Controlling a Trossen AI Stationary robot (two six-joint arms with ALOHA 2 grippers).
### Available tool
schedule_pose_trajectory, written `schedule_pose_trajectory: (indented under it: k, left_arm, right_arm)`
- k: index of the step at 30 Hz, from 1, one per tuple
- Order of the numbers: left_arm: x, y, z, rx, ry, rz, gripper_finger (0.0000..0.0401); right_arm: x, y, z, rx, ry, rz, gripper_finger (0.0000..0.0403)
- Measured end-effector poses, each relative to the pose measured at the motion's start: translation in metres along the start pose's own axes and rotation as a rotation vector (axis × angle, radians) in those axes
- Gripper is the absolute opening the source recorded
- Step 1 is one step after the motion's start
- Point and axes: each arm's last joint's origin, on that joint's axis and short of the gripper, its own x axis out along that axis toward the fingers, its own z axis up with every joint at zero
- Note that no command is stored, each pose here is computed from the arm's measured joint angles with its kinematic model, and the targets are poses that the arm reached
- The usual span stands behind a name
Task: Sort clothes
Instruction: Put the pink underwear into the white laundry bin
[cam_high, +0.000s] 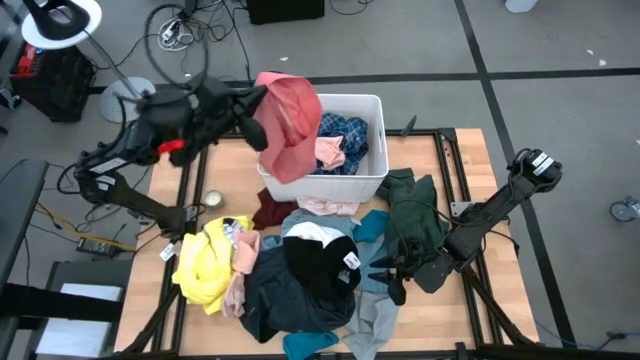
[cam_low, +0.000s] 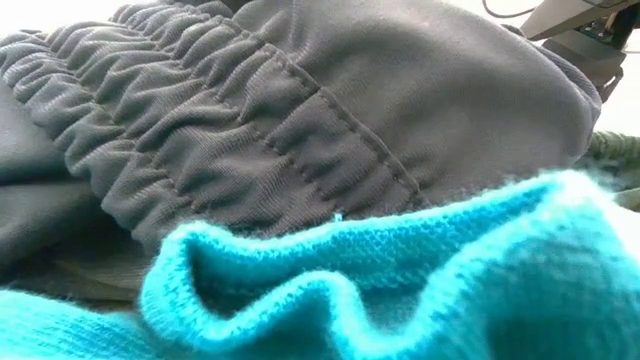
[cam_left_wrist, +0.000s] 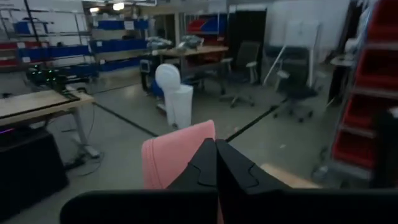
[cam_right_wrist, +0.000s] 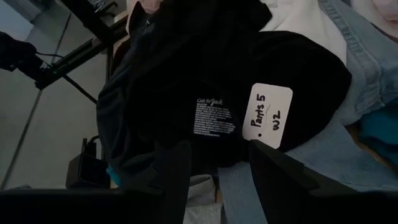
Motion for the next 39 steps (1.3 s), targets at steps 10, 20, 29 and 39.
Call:
schedule_pose_trajectory:
  k: [10, 20, 29, 39]
  left_arm:
    - [0.07, 0.0, -0.045, 0.052, 0.246, -0.086, 0.0]
    - [0.146, -0.016, -0.122, 0.089, 0.581, -0.182, 0.0008]
    - [0.176, -0.012, -0.172, 0.072, 0.827, -0.173, 0.0079]
    - [0.152, -0.017, -0.153, 0.11, 0.82, -0.292, 0.0124]
  right_arm:
    - [0.0, 0.0, 0.0, -0.014, -0.001, 0.0, 0.0163]
    - [0.0, 0.0, 0.0, -0.019, -0.001, 0.001, 0.0163]
    - [0.0, 0.0, 0.0, -0.028, 0.002, -0.003, 0.0163]
    - [0.0, 0.0, 0.0, -0.053, 0.002, -0.004, 0.0163]
